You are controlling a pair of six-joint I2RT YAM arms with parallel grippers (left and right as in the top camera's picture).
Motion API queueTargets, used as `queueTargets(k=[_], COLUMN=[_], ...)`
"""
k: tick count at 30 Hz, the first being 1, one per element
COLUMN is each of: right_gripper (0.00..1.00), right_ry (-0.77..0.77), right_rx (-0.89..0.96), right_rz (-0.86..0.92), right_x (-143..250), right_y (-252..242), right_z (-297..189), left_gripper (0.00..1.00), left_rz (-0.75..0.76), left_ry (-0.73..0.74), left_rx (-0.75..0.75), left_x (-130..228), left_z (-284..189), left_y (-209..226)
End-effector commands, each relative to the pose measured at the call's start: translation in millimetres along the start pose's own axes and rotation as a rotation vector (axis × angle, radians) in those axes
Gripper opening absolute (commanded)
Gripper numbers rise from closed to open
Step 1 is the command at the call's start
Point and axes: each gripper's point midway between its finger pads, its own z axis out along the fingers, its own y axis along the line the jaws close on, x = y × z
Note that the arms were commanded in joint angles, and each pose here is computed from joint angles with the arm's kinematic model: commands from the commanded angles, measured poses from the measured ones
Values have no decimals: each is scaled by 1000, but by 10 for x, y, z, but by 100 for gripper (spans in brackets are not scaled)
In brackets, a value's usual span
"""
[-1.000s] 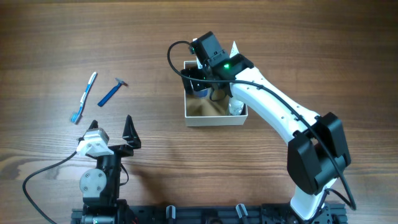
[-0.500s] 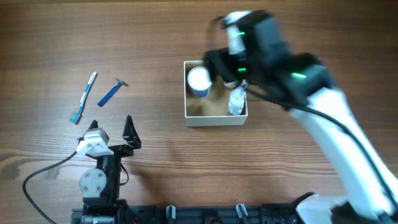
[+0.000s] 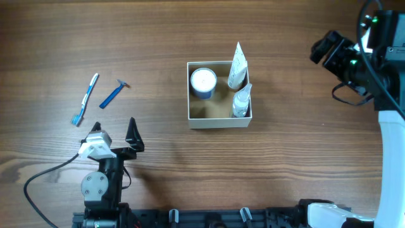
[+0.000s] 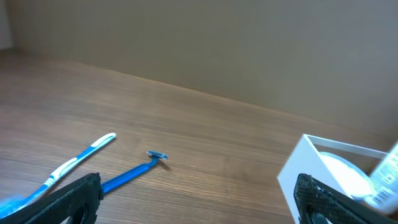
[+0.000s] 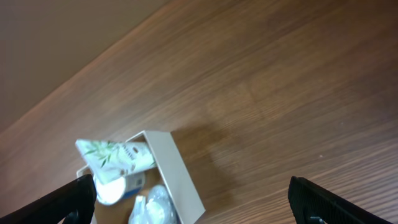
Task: Pack container
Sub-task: 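Reach the left gripper to the blue toothbrush and grasp its handle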
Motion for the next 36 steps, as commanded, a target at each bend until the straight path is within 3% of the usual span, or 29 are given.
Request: queueTargets(k=[1,2,9,19,28,32,36], right_gripper=[100,100,100,100,100,100,100], right_ry=[8,-7,-11,-11,-11,-11,-11], right_rx=[48,74,79,79,79,79,79], right_rz=[36,36,36,37,37,37,37], right_x=[-3,-27,-33,-33,-33,-33,-33], right_y=[-129,-173,-183,-182,-182,-183,-183], right_z=[80,77,76,76,76,76,76], left_gripper=[100,100,100,100,100,100,100], left_rz=[-16,-38,-199,-193,-7,-23,-61], left_ry=[38,47,91,128,457,643,735], left_rx=[188,241,228,31,-226,-340,-418], left_x=[57,59,83,-543,-982,-936,-769], left_z=[-32,-52,-46,98,671,979,1247], left_y=[-320,-410,-404,-267,48,389,726])
